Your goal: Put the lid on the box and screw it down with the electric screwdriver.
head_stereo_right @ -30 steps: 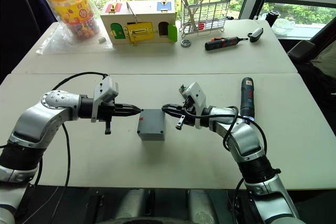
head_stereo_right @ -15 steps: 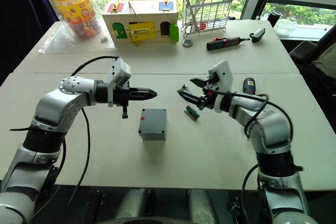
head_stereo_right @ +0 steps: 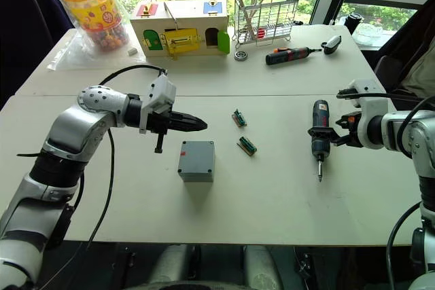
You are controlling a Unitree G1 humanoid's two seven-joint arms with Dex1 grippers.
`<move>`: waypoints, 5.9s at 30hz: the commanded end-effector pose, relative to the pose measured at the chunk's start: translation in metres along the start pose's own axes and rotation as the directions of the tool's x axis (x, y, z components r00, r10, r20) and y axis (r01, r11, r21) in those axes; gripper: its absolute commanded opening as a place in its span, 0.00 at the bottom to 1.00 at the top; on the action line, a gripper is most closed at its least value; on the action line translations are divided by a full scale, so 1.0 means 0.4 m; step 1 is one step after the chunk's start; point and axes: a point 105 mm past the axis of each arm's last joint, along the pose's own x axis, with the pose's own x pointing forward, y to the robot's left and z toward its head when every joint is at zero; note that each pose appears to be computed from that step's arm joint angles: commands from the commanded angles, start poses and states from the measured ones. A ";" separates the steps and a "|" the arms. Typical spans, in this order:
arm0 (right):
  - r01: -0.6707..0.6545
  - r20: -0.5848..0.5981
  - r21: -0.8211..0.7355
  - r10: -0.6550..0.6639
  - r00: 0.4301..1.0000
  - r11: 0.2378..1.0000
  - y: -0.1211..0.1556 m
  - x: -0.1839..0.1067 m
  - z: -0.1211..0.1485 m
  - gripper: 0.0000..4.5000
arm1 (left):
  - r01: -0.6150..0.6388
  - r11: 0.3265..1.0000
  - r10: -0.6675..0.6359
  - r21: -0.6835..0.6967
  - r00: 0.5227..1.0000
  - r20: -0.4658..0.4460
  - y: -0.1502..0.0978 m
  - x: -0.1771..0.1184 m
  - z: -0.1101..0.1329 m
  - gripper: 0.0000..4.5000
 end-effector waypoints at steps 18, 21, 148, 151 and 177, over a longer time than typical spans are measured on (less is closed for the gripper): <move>-0.029 -0.238 0.138 0.061 0.969 0.990 -0.026 0.084 -0.001 0.99 | -0.018 1.000 0.018 0.008 0.999 -0.041 -0.076 -0.029 -0.010 0.00; -0.037 -0.302 0.101 0.066 0.951 0.994 -0.018 0.109 -0.029 0.99 | -0.021 1.000 0.021 0.000 0.999 -0.036 -0.082 -0.022 -0.014 0.00; -0.409 0.600 -0.376 0.555 0.576 0.831 0.561 0.273 0.010 0.40 | -0.077 0.971 0.027 -0.224 0.975 -0.221 -0.071 -0.033 -0.217 0.00; -0.413 0.610 -0.369 0.552 0.568 0.833 0.560 0.269 0.013 0.40 | -0.083 0.971 0.031 -0.226 0.974 -0.223 -0.073 -0.033 -0.220 0.00; -0.385 0.773 -0.315 0.470 0.427 0.867 0.466 0.009 0.232 0.40 | -0.074 0.949 0.039 -0.305 0.992 -0.118 -0.084 -0.027 -0.201 0.00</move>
